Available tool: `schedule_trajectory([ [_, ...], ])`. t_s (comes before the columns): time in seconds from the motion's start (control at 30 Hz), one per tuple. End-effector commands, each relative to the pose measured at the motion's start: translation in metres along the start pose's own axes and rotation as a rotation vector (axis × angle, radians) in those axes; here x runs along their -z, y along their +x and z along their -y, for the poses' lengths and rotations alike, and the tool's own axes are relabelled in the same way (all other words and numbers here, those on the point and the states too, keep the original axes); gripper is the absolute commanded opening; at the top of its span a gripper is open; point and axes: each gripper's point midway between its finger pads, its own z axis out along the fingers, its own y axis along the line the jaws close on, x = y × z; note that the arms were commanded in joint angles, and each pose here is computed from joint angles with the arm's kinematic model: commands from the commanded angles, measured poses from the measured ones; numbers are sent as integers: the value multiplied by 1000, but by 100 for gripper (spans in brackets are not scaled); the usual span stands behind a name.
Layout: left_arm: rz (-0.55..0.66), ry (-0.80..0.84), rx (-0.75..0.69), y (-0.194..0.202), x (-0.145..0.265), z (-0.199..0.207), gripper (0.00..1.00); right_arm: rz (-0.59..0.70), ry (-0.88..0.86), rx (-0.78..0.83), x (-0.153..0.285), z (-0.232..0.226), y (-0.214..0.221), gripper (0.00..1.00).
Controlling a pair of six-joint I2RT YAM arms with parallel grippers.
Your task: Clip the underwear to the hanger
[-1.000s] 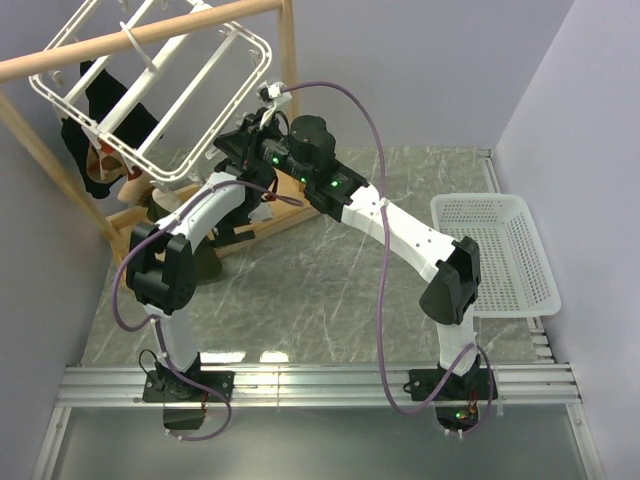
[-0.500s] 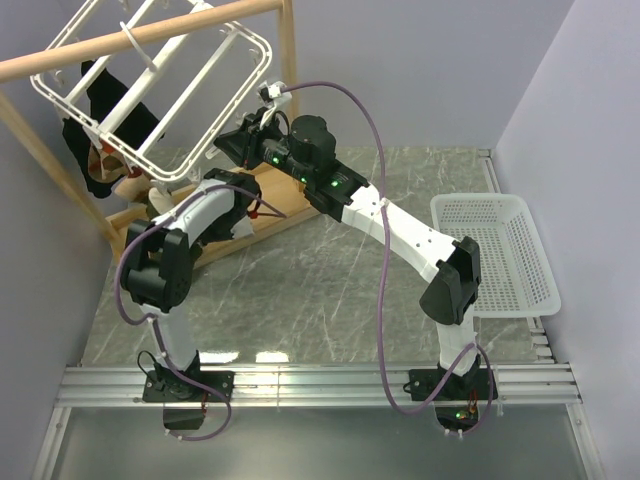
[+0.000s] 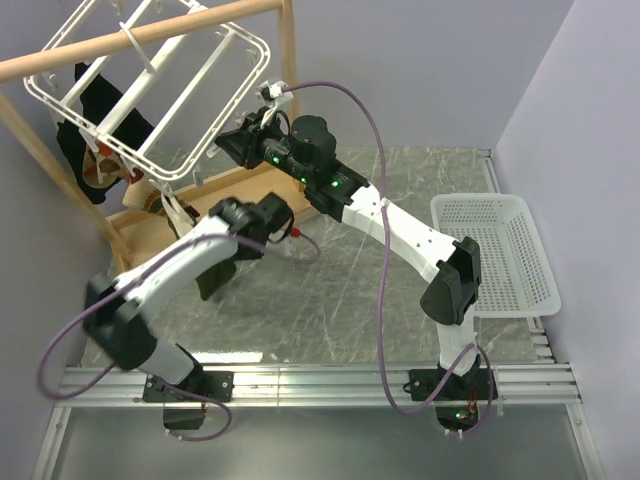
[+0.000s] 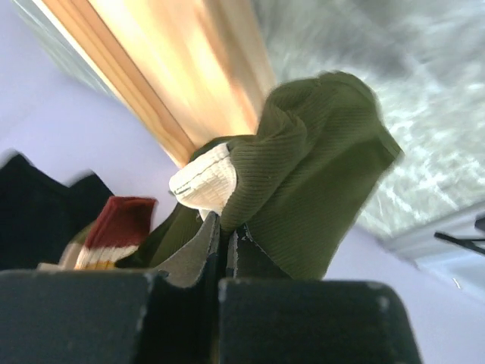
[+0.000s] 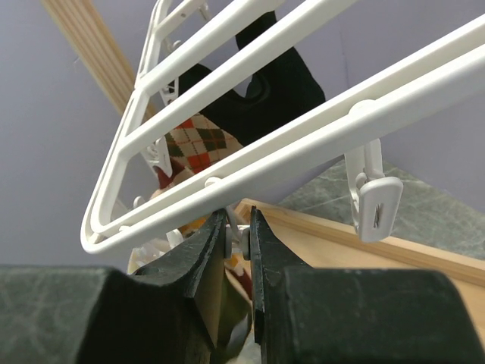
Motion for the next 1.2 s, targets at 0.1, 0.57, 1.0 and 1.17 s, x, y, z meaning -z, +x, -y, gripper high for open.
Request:
schedule_trajectory([
  [0.1, 217, -112, -118, 5, 24, 36, 0, 127, 39, 5, 15, -1, -54, 0],
  [0.57, 1175, -843, 348, 23, 167, -17, 0, 109, 48, -27, 10, 1, -46, 0],
  [1.0, 1167, -1460, 165, 42, 190, -9, 0, 83, -7, -51, 17, -6, -45, 0],
  [1.17, 1112, -1441, 139, 32, 189, -21, 0, 72, -42, -48, 21, -10, -43, 0],
])
